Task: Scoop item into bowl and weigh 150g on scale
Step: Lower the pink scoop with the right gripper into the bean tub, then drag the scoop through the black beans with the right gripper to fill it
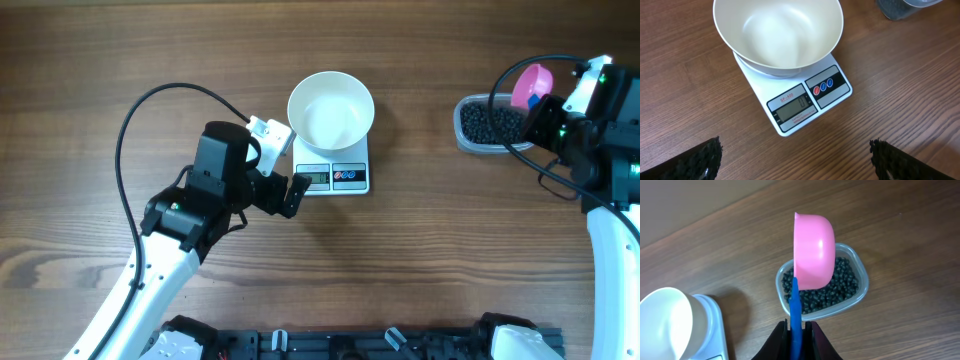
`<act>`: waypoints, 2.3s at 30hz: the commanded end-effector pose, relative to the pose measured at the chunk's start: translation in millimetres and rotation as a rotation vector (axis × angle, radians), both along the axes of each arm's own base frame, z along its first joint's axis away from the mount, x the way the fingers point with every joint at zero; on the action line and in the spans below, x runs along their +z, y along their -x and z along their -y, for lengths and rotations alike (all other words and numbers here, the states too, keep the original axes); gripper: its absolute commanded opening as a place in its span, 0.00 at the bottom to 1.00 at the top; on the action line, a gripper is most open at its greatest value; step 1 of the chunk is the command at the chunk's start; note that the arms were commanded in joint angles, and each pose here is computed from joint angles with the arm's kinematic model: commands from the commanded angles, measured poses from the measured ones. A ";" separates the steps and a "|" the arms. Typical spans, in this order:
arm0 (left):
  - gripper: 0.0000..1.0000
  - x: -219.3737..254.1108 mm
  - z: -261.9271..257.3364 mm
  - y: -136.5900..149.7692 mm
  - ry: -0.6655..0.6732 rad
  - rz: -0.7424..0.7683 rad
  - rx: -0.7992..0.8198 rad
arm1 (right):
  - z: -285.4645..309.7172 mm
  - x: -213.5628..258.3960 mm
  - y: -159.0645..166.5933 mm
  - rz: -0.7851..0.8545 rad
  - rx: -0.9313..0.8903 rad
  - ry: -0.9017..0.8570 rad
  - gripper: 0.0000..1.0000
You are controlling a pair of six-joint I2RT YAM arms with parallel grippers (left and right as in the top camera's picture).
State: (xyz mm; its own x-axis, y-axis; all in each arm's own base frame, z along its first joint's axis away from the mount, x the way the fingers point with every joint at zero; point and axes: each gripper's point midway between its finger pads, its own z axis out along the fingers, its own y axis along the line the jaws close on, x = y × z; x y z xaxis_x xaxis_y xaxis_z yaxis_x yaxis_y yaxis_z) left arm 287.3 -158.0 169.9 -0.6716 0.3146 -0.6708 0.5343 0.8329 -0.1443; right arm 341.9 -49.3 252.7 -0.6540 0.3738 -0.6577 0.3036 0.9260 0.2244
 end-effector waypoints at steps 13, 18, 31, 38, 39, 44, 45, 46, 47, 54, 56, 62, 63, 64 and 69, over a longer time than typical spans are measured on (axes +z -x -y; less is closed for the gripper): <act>1.00 -4.6 1.9 2.1 -0.007 -0.009 -0.020 | 15.4 2.8 3.3 -0.033 0.057 0.173 0.04; 1.00 -4.5 2.0 2.1 -0.007 -0.009 -0.020 | 16.9 -18.7 -1.9 -0.108 0.094 0.189 0.04; 1.00 -4.5 2.0 2.1 -0.007 -0.009 -0.020 | 21.3 -84.1 -23.0 -0.293 0.232 0.240 0.04; 1.00 -4.6 1.9 2.1 -0.007 -0.009 -0.020 | 22.5 -103.6 -29.1 -0.336 0.240 0.228 0.04; 1.00 -4.6 1.9 2.1 -0.007 -0.009 -0.020 | 22.7 -107.2 -30.4 -0.343 0.245 0.229 0.04; 1.00 -4.6 1.9 2.1 -0.007 -0.009 -0.020 | 23.4 -123.1 -35.2 -0.374 0.268 0.231 0.04; 1.00 -4.5 1.9 2.0 -0.007 -0.009 -0.020 | 22.7 -125.8 -35.4 -0.380 0.271 0.225 0.04; 1.00 -4.6 1.9 2.1 -0.007 -0.009 -0.020 | 21.3 -128.3 -35.6 -0.384 0.277 0.216 0.04; 1.00 -4.6 1.9 2.1 -0.007 -0.009 -0.020 | 18.4 -130.0 -35.5 -0.385 0.288 0.202 0.04; 1.00 -4.5 2.0 2.1 -0.007 -0.009 -0.020 | -5.3 -132.8 -32.1 -0.371 0.404 0.114 0.04; 1.00 -4.6 1.9 2.1 -0.007 -0.009 -0.020 | -6.1 -134.5 -27.7 -0.390 0.406 0.107 0.04; 1.00 -4.6 1.9 2.1 -0.007 -0.009 -0.020 | -7.0 -135.6 -24.5 -0.402 0.406 0.098 0.04; 1.00 -4.5 1.9 2.0 -0.007 -0.009 -0.020 | -8.6 -136.0 -24.2 -0.400 0.411 0.088 0.04; 1.00 -4.5 2.0 2.1 -0.007 -0.009 -0.020 | -11.1 -136.6 -23.5 -0.397 0.418 0.072 0.04; 1.00 -4.6 1.9 2.1 -0.007 -0.009 -0.020 | -22.3 -144.3 -18.0 -0.375 0.452 -0.037 0.04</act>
State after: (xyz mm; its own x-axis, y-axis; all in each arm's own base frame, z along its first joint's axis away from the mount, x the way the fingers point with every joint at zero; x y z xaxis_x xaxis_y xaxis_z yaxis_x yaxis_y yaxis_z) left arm 287.1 -157.9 169.7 -0.6719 0.3151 -0.6703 0.5345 0.8328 -0.1442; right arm 363.8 -45.2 119.1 -0.9335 0.0209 -0.3580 -0.0109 0.9962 0.0865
